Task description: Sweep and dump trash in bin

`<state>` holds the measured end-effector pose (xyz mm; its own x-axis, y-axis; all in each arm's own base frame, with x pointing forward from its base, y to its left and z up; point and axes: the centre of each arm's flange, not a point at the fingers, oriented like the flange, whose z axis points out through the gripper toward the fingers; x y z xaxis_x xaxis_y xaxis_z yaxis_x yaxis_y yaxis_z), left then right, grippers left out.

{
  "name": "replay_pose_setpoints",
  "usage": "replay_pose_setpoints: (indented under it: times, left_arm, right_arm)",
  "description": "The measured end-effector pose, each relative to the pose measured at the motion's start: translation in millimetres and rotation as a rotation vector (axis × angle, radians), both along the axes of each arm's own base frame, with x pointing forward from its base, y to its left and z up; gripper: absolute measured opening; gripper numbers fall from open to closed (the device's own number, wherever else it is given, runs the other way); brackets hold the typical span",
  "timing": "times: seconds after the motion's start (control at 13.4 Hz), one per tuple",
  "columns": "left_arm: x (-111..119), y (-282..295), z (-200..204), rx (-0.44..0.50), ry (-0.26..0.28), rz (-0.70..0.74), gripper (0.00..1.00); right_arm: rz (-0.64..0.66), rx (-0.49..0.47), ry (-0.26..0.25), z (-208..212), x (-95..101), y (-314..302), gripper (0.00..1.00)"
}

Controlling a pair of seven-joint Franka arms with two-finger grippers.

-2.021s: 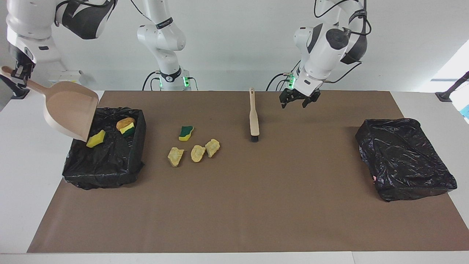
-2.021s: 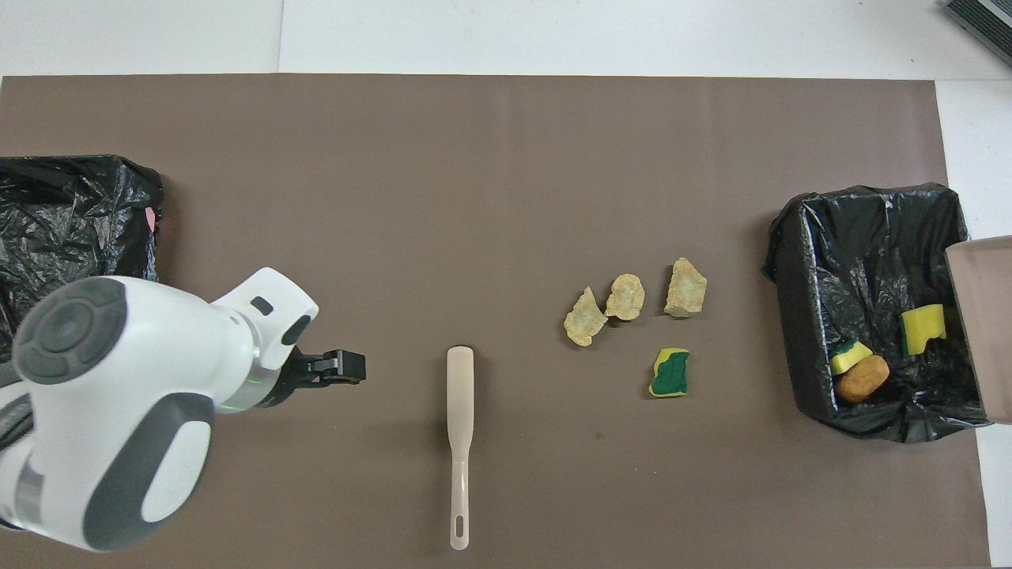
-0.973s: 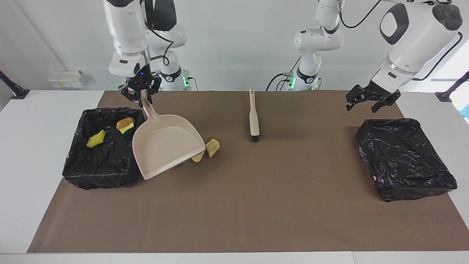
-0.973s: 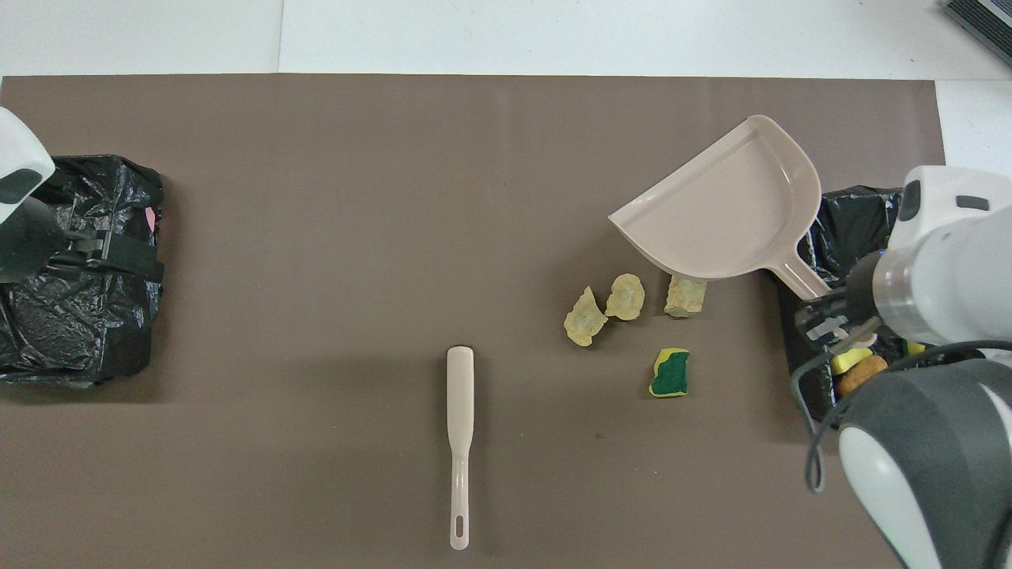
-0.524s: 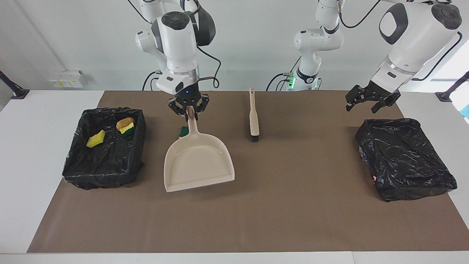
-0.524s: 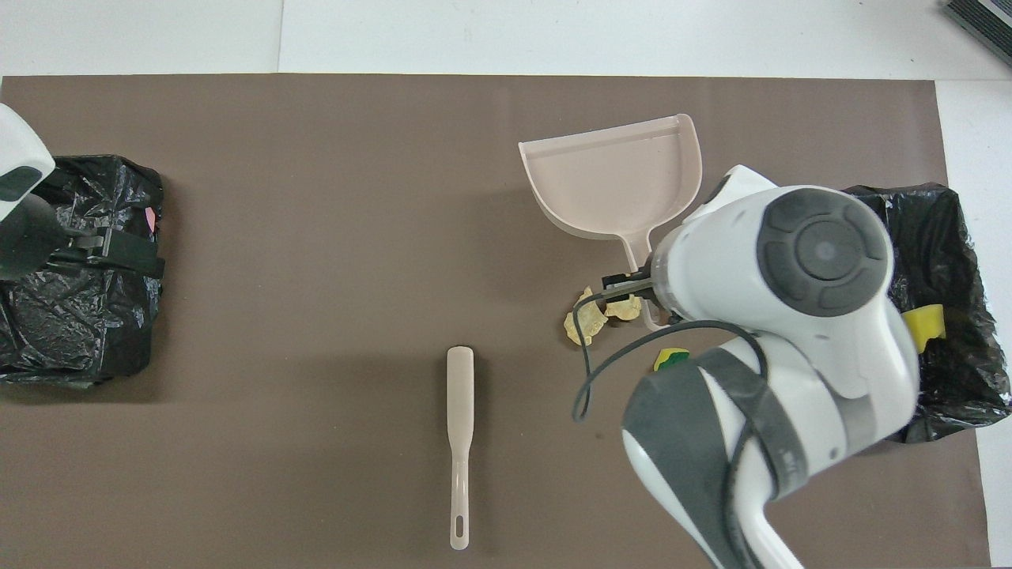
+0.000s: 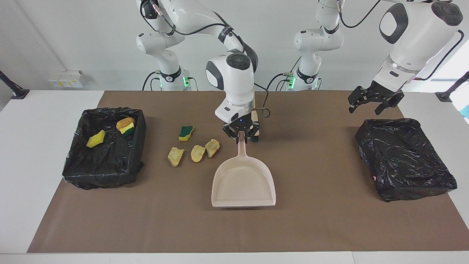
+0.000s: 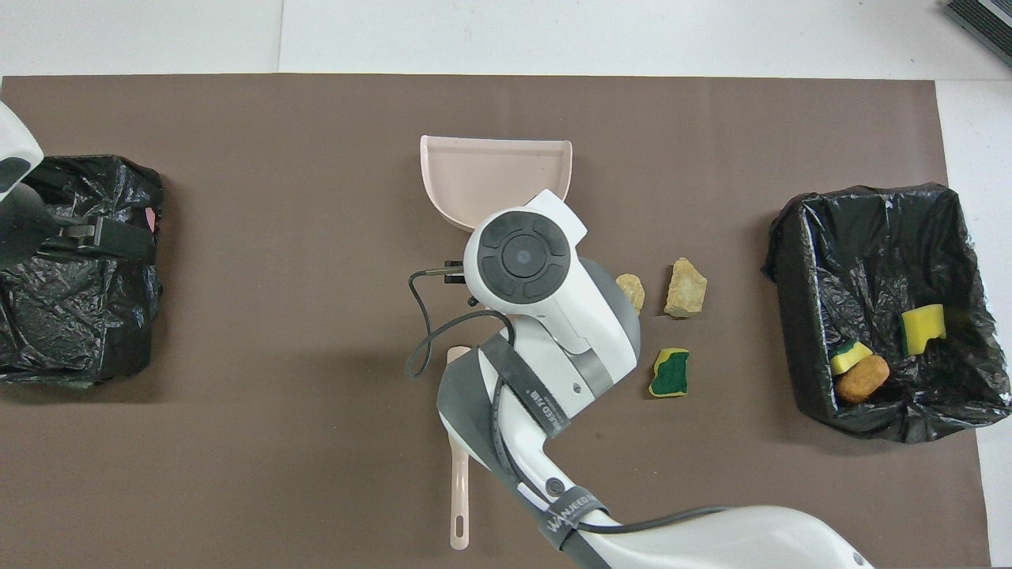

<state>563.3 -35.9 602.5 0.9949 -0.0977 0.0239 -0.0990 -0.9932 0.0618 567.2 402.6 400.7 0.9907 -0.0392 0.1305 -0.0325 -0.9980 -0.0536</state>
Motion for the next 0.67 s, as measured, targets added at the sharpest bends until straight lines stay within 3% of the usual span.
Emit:
replay_pose_setpoints:
  times: [0.3,0.67]
  left_arm:
    - [-18,5,34,0.007,0.016,0.004,1.0]
    - [-20,5,38,0.009,0.012,0.004,1.0]
  right_arm:
    - [-0.008,-0.001,0.006,-33,2.7,37,0.37]
    - [-0.009,0.022,-0.028,37,-8.2,29,0.98]
